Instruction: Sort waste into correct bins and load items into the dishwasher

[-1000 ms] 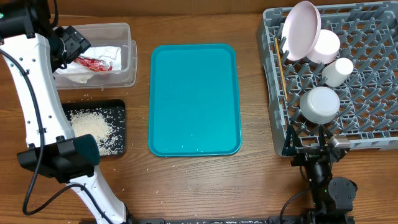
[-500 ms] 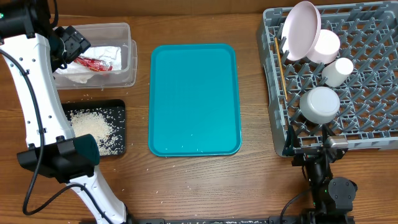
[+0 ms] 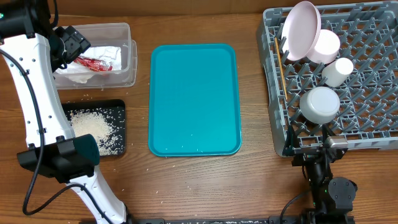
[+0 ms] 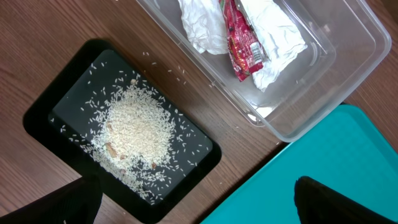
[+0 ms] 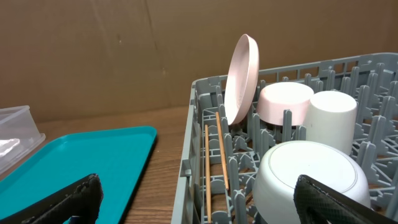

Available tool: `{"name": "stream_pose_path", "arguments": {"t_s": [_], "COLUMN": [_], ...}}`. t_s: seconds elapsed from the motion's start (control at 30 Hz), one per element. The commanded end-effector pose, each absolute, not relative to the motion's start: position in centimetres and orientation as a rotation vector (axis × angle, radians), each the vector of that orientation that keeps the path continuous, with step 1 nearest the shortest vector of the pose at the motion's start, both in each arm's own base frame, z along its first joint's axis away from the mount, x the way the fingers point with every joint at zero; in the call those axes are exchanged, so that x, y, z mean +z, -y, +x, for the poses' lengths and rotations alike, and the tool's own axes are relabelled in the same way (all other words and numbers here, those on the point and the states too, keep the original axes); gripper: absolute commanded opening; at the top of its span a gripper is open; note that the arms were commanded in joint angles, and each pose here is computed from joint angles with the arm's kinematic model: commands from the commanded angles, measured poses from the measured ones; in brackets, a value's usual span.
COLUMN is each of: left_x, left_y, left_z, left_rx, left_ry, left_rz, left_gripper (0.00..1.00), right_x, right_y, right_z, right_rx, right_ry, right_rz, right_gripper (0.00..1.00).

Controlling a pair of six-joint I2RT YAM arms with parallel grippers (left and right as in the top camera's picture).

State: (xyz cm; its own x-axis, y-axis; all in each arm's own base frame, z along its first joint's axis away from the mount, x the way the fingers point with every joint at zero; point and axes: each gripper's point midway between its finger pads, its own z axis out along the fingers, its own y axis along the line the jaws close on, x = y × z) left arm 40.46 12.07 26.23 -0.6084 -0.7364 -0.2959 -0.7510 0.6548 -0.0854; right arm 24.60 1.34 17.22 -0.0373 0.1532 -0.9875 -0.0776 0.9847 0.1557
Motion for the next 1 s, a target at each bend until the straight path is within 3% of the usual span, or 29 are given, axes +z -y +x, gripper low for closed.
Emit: {"name": "stream_pose_path", "arguments": {"t_s": [0.0,0.6,0.97], "left_x": [26.6,27.2,30.6], "left_y": [-11.9,-11.3,-10.7], "left_z": [40.3,40.1,37.2], "left_rx": [0.078,0.066,0.046], "left_ry": [-2.568,-2.645,-2.478], "left_rz": [-1.173,-0.97,-0.909], "left_gripper": [1.0,1.0,1.0], "right_x": [17.1,17.1,17.1], "right_y": [-1.3,-1.3,-1.3], "right_z": [24.6,24.6,24.6], "right_rx": [0.177,0.177,0.177], "right_ry": [-1.592,-1.592,-1.592], "right_rz": [0.057,0.057,0.057], "right_gripper": [1.0,1.0,1.0]}}
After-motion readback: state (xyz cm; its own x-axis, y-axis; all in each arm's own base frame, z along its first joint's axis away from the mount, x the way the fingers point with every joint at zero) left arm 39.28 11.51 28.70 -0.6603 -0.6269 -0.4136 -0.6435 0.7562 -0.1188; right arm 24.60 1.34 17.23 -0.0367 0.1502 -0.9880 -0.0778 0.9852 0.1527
